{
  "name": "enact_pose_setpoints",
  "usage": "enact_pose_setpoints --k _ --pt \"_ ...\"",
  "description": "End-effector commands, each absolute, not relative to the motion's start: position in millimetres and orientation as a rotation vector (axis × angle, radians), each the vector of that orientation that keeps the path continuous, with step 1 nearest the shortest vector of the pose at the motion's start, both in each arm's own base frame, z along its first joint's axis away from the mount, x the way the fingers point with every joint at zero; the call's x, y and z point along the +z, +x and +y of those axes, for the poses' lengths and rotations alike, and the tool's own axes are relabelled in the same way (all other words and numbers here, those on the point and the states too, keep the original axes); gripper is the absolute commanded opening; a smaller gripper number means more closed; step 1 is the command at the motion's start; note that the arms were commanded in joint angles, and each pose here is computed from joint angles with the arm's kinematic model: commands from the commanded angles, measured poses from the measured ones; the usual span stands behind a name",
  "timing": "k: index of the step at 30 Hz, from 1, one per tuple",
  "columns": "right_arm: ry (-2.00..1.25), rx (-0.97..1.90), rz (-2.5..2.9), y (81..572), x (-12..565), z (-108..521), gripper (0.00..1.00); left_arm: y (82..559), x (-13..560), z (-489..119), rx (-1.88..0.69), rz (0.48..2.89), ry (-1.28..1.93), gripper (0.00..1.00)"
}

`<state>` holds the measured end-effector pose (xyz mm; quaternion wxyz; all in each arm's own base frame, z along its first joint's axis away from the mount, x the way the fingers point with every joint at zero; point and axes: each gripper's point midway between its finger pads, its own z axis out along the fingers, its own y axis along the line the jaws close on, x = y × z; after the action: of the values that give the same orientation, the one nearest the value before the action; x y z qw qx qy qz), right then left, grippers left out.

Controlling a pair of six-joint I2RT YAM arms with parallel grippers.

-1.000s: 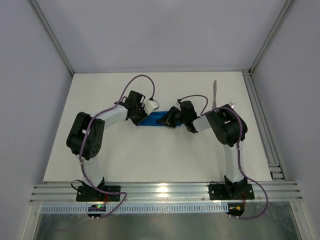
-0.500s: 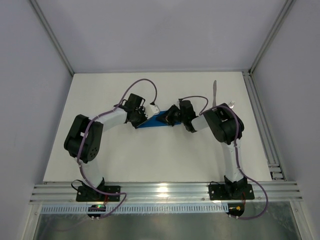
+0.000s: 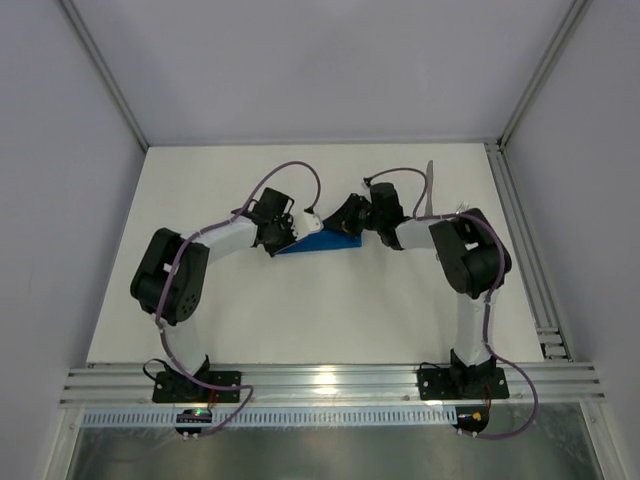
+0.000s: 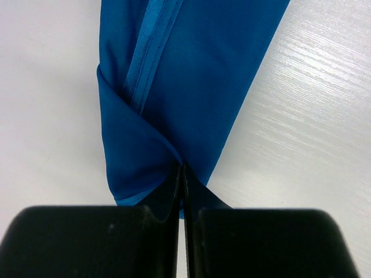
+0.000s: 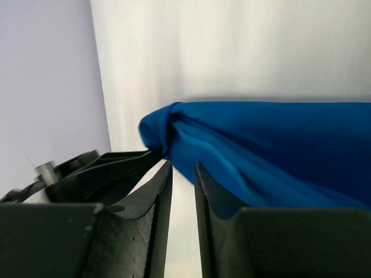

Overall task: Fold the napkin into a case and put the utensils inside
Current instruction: Grasp the top corner of the smaller rectangle folded napkin from the folded napkin.

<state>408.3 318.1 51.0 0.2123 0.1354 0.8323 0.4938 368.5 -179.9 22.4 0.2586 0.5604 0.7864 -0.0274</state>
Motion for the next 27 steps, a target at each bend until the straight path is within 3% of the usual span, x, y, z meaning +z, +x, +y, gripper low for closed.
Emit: enact_pose_setpoints --k 1,5,12,27 --pt "0.122 1.283 2.203 411.4 111.3 289.9 0.27 333.1 -19.6 -155.3 -0.091 2.322 1.602 0.00" --pt "0.054 1.062 2.305 395.4 113.1 251.3 0.38 332.1 -18.6 -158.2 -0.116 2.331 1.593 0.00" --pt "-0.028 0.841 2.447 386.0 86.2 210.0 0.45 335.6 -16.8 -156.8 -0.092 2.333 1.580 0.00" --pt "-0.034 0.813 2.557 405.6 29.5 214.1 0.46 338.4 -9.2 -157.6 -0.079 2.321 1.561 0.03"
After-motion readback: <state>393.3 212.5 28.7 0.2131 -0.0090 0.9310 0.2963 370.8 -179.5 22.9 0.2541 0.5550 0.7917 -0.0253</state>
